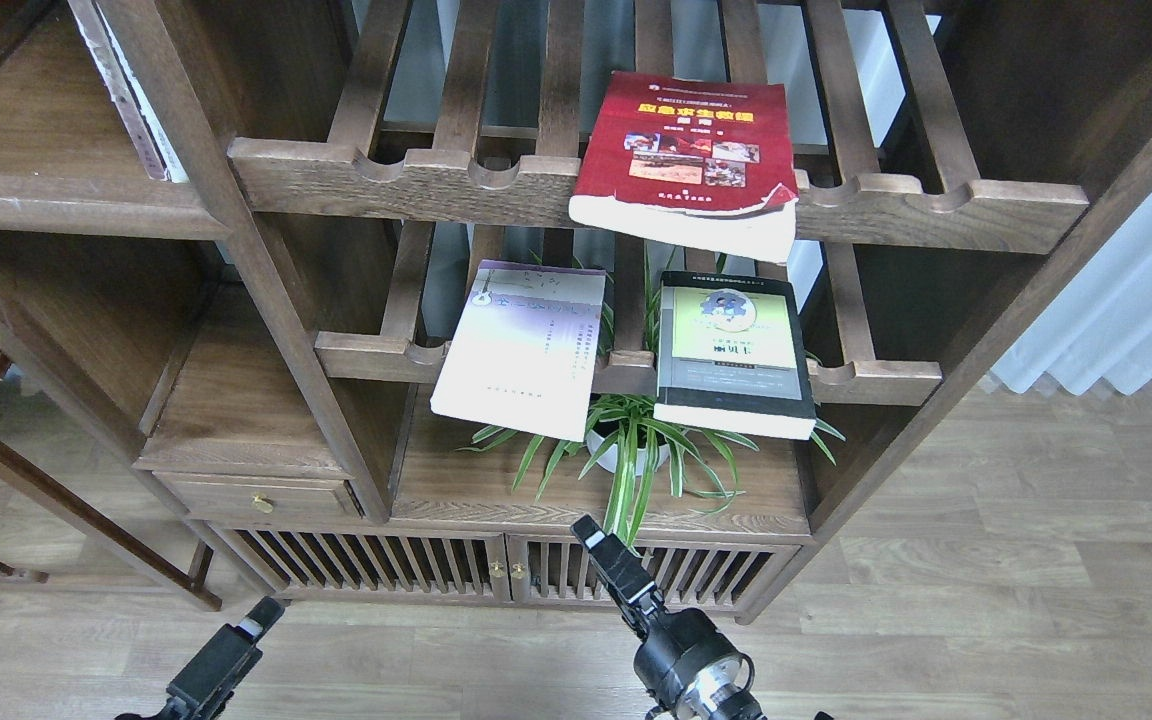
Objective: Organize books on shelf
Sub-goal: 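Raise the right gripper toward the dark green book on the middle shelf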
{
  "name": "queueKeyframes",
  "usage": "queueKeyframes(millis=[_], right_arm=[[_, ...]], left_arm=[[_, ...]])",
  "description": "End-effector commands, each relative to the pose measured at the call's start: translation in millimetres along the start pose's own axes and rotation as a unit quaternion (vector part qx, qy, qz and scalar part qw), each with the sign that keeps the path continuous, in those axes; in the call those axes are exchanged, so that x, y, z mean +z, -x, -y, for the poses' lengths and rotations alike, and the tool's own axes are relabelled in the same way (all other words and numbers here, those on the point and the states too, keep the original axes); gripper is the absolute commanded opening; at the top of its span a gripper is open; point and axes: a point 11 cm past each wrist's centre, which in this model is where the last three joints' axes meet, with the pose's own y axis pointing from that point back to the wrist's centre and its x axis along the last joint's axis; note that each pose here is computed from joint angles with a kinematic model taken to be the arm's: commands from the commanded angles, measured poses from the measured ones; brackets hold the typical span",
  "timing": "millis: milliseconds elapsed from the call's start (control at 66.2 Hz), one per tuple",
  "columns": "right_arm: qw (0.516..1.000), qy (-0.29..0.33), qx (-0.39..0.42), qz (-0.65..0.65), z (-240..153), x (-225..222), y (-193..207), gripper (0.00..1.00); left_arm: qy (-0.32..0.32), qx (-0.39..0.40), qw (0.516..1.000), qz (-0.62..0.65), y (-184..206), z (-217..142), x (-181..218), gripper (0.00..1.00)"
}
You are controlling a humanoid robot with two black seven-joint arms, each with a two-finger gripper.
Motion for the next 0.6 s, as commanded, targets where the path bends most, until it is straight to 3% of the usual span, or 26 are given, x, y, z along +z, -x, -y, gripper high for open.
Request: queueKeyframes(millis=[0, 227, 408, 589], right_arm=[[1.000, 0.000, 0.005, -0.002, 0, 0, -4, 1.00], [1.000, 0.002, -0.003, -0.006, 2, -2, -6, 1.00], [0.989, 0.031, -0.143, -0.006, 10, -2, 12, 1.00], [0.993, 0.052, -0.090, -0.055, 23, -13, -26, 1.00]], left_arm=[[-0.008, 0.001, 1.000, -0.002, -1, 0, -3, 1.00], [-0.004, 0.001, 1.000, -0.001, -1, 1, -2, 1.00], [0.018, -0.002, 1.000, 0.003, 0, 5, 11, 1.00], [0.021, -0.007, 1.000, 0.004, 3, 8, 13, 1.00]])
